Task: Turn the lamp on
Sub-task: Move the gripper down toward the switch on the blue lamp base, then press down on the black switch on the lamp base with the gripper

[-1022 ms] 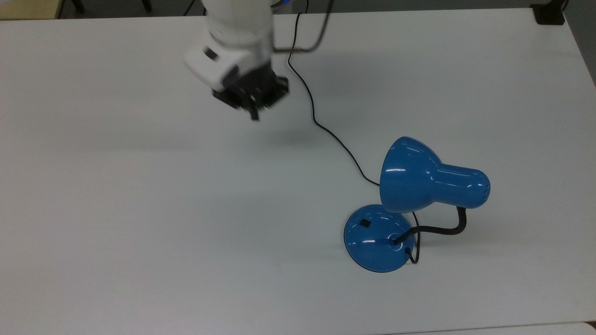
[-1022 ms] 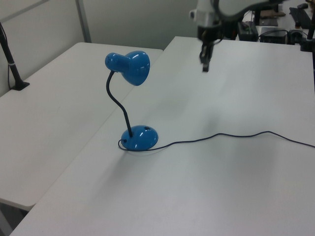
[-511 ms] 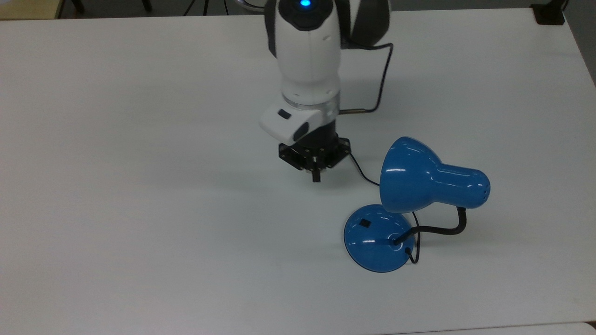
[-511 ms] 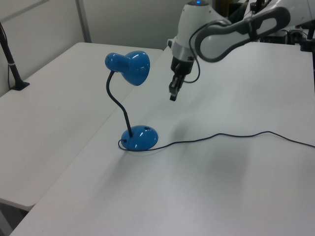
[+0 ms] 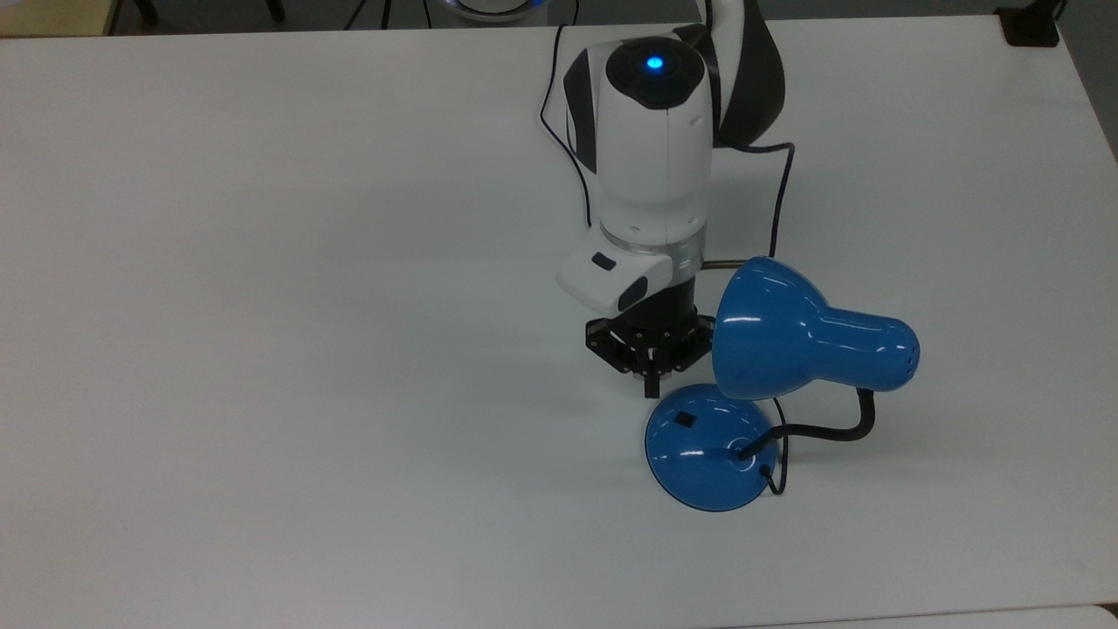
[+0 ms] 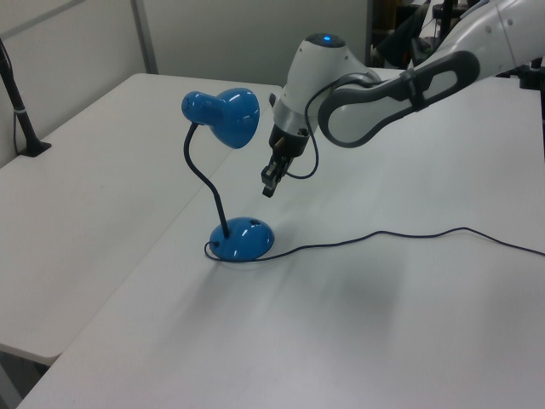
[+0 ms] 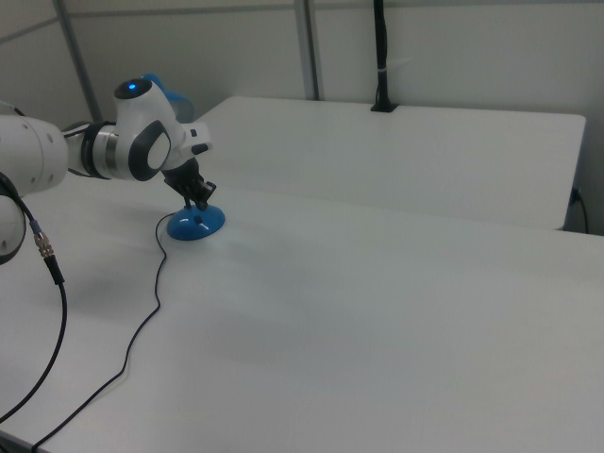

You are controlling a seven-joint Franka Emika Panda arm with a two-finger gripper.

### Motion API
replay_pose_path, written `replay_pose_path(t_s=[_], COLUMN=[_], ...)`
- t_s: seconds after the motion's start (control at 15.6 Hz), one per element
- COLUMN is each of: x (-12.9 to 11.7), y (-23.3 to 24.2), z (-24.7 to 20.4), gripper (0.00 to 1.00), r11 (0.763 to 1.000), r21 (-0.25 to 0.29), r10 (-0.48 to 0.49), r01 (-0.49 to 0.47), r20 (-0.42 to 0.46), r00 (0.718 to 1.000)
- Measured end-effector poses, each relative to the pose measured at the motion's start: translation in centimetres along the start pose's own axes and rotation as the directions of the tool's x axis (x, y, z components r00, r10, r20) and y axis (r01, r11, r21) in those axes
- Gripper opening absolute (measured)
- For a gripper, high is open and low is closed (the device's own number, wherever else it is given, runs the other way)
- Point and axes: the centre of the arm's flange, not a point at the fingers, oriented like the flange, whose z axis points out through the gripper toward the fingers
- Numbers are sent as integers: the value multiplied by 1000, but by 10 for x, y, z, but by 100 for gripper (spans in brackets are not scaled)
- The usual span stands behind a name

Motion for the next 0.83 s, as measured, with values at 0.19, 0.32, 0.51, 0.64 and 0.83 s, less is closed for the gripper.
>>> replay_pose_path(t_s=[0.19, 0.32, 0.51, 0.64, 0.83], x=[0, -4, -7, -6, -5], y=[-21, -32, -34, -33, -32], z=[12, 23, 33, 33, 34], gripper=[1, 1, 1, 1, 1], r11=[1000, 1000, 1000, 1000, 1000], r21=[16, 20, 21, 21, 20], r10=[7, 5, 11, 20, 24], r01=[-6, -4, -9, -19, -23], r20=[-49, -56, -68, -71, -72], r00=[999, 998, 998, 997, 997])
